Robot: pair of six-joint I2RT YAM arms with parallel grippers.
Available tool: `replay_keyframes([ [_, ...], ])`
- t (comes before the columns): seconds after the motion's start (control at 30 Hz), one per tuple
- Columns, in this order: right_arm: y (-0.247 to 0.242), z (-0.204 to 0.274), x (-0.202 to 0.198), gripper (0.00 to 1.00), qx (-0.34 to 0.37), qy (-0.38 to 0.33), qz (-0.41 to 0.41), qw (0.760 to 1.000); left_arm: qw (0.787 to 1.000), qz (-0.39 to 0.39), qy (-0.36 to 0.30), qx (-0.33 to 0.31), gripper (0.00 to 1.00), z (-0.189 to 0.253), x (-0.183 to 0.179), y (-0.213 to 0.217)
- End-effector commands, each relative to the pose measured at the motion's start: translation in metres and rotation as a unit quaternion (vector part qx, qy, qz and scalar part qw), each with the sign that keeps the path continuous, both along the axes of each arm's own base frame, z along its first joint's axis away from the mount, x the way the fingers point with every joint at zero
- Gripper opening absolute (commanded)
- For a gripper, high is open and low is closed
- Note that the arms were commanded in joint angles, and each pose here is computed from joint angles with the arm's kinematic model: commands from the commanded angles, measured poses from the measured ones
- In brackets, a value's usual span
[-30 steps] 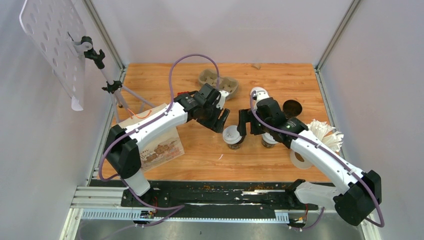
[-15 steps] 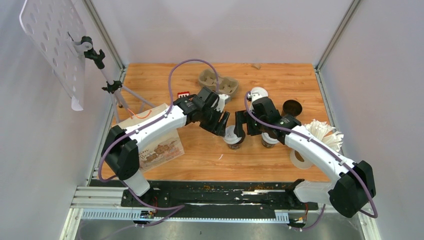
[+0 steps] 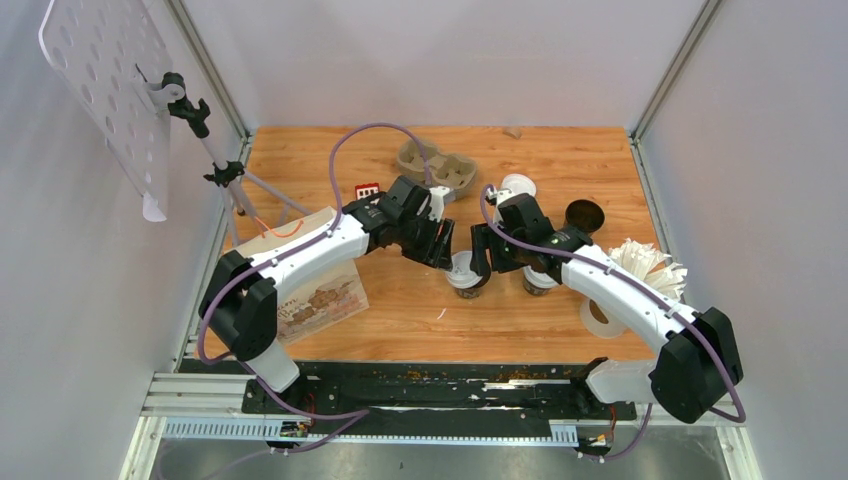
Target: Pack the takeout coffee
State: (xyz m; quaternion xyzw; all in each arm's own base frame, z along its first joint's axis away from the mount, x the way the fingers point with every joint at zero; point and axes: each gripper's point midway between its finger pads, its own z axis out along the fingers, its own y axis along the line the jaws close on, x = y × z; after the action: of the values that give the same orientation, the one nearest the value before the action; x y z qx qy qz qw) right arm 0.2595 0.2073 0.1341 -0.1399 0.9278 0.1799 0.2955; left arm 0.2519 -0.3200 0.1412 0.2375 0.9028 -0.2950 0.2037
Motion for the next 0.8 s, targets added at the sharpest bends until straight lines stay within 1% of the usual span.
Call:
replay_keyframes([
  [0.0, 0.003, 0.016, 0.011, 0.64, 0.004, -0.024, 0.001, 1.000, 0.999, 0.002, -0.012, -0.038, 0.62, 0.019, 0.003, -0.005],
  [0.13, 0.001, 0.012, 0.011, 0.61, -0.001, -0.020, -0.002, 1.000, 0.999, -0.016, -0.013, -0.028, 0.62, 0.014, 0.001, -0.003],
  [0.33, -0.002, 0.007, 0.009, 0.54, -0.006, -0.017, -0.006, 1.000, 0.999, -0.021, -0.007, -0.034, 0.61, 0.008, 0.000, -0.005],
  [0.4, -0.004, 0.005, 0.007, 0.54, -0.009, -0.014, -0.008, 1.000, 0.999, -0.025, -0.005, -0.037, 0.62, 0.004, -0.002, -0.007],
  [0.53, -0.008, 0.001, 0.004, 0.54, -0.014, -0.014, -0.012, 1.000, 0.997, -0.038, -0.016, -0.068, 0.65, 0.007, -0.002, -0.015],
  [0.77, -0.011, 0.001, 0.003, 0.52, -0.019, -0.014, -0.014, 1.000, 0.996, -0.053, -0.007, -0.071, 0.64, 0.004, -0.001, -0.022],
])
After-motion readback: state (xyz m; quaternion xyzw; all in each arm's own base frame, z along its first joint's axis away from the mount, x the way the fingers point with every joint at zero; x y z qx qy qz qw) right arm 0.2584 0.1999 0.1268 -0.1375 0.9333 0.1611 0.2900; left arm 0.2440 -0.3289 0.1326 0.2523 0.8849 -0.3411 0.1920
